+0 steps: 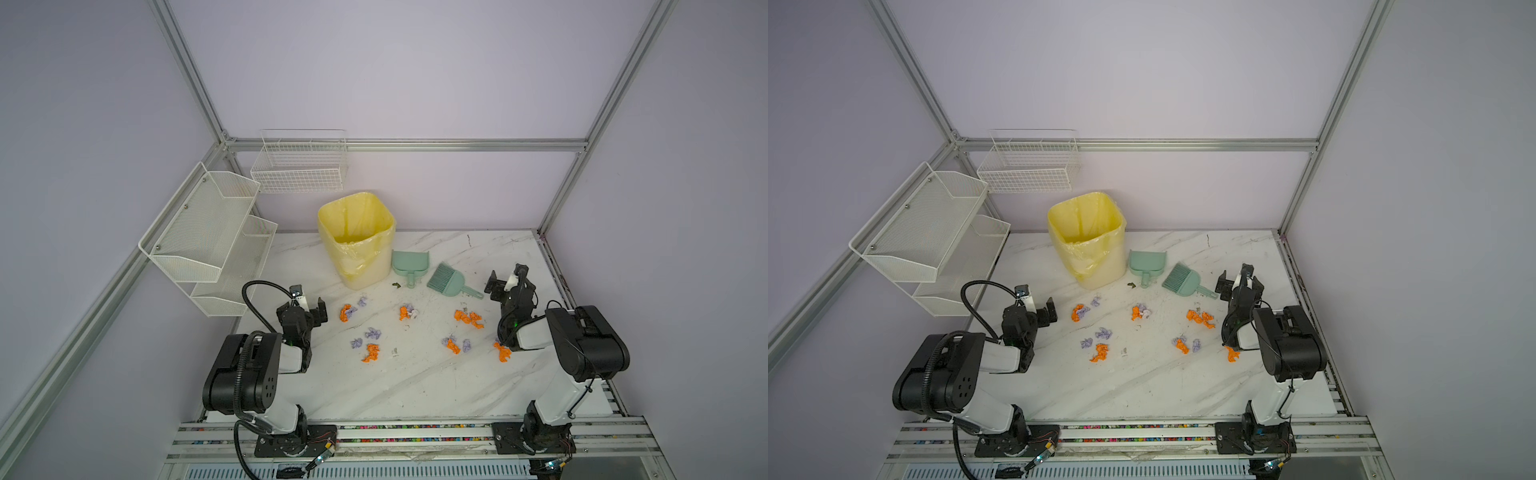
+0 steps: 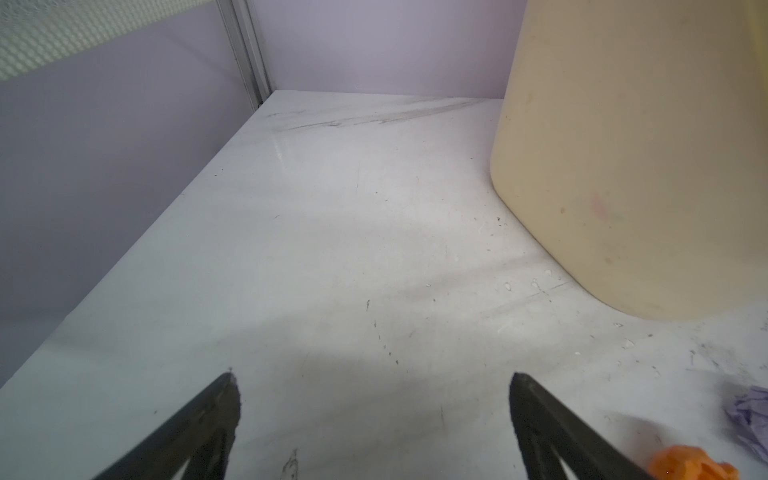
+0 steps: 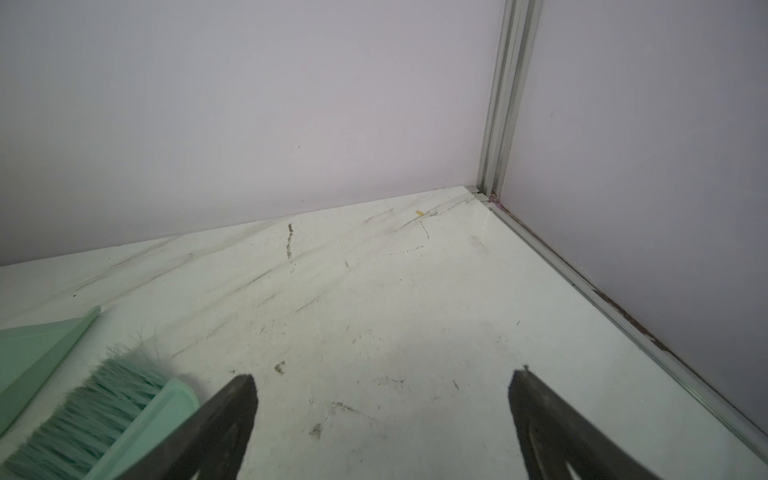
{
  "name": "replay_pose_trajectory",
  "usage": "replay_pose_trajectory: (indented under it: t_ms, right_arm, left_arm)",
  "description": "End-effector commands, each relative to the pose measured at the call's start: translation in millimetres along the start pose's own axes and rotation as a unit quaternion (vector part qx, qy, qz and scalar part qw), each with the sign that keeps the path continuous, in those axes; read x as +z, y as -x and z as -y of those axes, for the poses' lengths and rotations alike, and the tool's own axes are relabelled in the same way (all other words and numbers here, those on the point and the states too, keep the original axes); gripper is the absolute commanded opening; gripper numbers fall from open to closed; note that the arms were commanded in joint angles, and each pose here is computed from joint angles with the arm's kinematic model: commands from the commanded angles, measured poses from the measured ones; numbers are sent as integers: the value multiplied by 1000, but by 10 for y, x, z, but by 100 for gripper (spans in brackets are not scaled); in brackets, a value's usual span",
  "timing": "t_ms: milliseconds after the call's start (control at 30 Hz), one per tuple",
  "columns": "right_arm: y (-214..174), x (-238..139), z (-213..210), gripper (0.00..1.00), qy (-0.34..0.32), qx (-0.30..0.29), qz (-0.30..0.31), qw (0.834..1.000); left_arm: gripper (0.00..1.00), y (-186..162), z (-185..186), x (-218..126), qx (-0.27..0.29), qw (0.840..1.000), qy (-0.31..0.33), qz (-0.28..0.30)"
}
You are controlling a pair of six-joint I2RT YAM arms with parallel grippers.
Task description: Sweep away the paper scraps from the table
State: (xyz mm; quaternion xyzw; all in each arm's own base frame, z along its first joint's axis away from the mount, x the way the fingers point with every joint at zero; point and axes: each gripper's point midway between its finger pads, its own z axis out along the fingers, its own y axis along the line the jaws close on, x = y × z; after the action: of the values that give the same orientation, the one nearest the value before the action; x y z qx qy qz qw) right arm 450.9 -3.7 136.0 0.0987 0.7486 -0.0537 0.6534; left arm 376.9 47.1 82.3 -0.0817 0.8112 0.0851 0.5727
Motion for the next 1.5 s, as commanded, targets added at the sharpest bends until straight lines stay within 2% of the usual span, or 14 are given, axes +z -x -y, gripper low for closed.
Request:
replay_pose_trajectory:
  t_ms: [0,67,167,233,400,533,633,767,867,967,1100,1233,1367,1467]
  right_arm:
    - [245,186,-73,97,-20,-25,-32,999]
    - [272,277,-141,97,-21,-46,-51,997]
    - [322,382,-282,97,-21,-84,-81,993]
    - [306,426,-409,97,-7,-108,-106,988]
    - [82,463,-720,97,69,-155,-200,965]
    - [15,352,-890,97,120,-192,-230,947]
    - [-54,289,-928,97,147,-237,-261,924]
    - [-146,178,-994,97,184,-271,-304,895]
    - [-83,87,-1137,97,225,-266,-310,885]
    - [-66,59,-1133,97,231,-281,-315,877]
    - [-177,3,-1093,97,237,-299,-339,860]
    - [-296,-58,-1074,97,243,-302,-358,849]
    - [-507,-144,-916,97,225,-324,-392,831]
    - [-610,-191,-922,97,235,-321,-394,829]
  left_arm:
    - [100,440,-150,-32,-33,997,37,57]
    - [100,522,-205,-78,-27,996,53,70]
    - [100,695,-408,-186,-61,990,108,60]
    - [100,772,-454,-210,-77,988,122,48]
    - [100,842,-222,-272,-73,995,62,22]
    - [100,962,-206,-547,-114,989,70,59]
    - [100,1120,-25,-792,-138,985,40,91]
    - [100,1274,351,-1095,-105,989,12,100]
    - [100,1334,552,-1246,-94,992,-19,87]
    - [100,1376,701,-1387,-104,991,-62,58]
    - [100,1389,943,-1622,-111,983,-143,35]
    - [100,1322,1133,-1762,-115,974,-193,14]
    - [100,1249,1405,-1853,-88,966,-242,-15]
    - [100,1228,1599,-1923,-57,961,-269,-25]
